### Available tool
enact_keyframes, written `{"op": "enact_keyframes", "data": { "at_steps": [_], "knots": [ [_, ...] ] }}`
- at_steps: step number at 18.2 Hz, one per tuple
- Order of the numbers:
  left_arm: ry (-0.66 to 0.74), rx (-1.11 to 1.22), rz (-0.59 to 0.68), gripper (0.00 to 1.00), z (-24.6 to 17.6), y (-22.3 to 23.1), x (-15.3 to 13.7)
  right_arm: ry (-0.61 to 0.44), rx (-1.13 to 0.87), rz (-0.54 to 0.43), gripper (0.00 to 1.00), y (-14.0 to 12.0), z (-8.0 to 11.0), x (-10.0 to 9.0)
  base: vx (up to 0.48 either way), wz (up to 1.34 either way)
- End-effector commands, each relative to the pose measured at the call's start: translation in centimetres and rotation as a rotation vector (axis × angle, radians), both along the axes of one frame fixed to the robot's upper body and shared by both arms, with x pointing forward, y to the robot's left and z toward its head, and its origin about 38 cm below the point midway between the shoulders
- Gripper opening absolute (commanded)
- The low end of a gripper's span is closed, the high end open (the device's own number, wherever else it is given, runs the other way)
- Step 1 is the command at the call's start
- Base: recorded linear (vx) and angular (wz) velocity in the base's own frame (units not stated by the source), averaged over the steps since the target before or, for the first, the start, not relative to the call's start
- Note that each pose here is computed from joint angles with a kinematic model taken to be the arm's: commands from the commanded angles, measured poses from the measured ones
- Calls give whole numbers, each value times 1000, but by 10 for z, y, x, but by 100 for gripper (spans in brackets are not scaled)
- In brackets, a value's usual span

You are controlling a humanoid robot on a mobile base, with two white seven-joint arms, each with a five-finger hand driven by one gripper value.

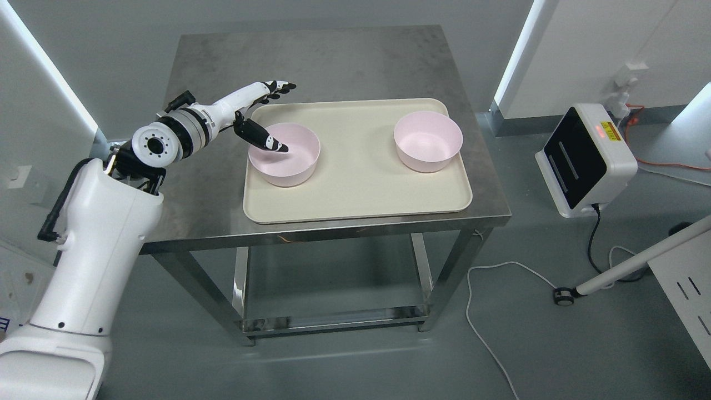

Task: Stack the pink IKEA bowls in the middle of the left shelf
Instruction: 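Hook the left hand fingers over the rim of the pink bowl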

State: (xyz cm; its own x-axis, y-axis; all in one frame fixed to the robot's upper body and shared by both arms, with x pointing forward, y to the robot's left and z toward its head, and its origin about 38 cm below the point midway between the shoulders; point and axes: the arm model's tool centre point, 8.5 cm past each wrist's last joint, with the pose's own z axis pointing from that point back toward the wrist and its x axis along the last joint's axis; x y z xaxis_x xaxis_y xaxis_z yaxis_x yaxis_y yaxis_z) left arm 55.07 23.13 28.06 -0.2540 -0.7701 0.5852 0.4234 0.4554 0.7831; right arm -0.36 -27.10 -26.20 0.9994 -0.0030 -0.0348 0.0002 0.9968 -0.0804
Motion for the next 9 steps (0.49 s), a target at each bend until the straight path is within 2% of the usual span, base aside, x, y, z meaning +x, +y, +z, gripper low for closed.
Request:
{"op": "enact_keyframes", "data": {
  "at_steps": [1, 5, 6, 9],
  "knots": [
    [97, 87, 20, 96, -31, 6, 8, -5, -18, -10, 100, -11, 1, -7, 0, 0],
    [97, 91, 68, 91, -22, 29, 13, -5, -18, -11, 100, -11, 1, -7, 0, 0],
    [96, 85, 78, 84, -19, 36, 13, -5, -18, -10, 100, -11, 1, -7, 0, 0],
    [79, 49, 88, 73, -10, 40, 14, -7, -18, -10, 100, -11, 1, -7, 0, 0]
  ]
}}
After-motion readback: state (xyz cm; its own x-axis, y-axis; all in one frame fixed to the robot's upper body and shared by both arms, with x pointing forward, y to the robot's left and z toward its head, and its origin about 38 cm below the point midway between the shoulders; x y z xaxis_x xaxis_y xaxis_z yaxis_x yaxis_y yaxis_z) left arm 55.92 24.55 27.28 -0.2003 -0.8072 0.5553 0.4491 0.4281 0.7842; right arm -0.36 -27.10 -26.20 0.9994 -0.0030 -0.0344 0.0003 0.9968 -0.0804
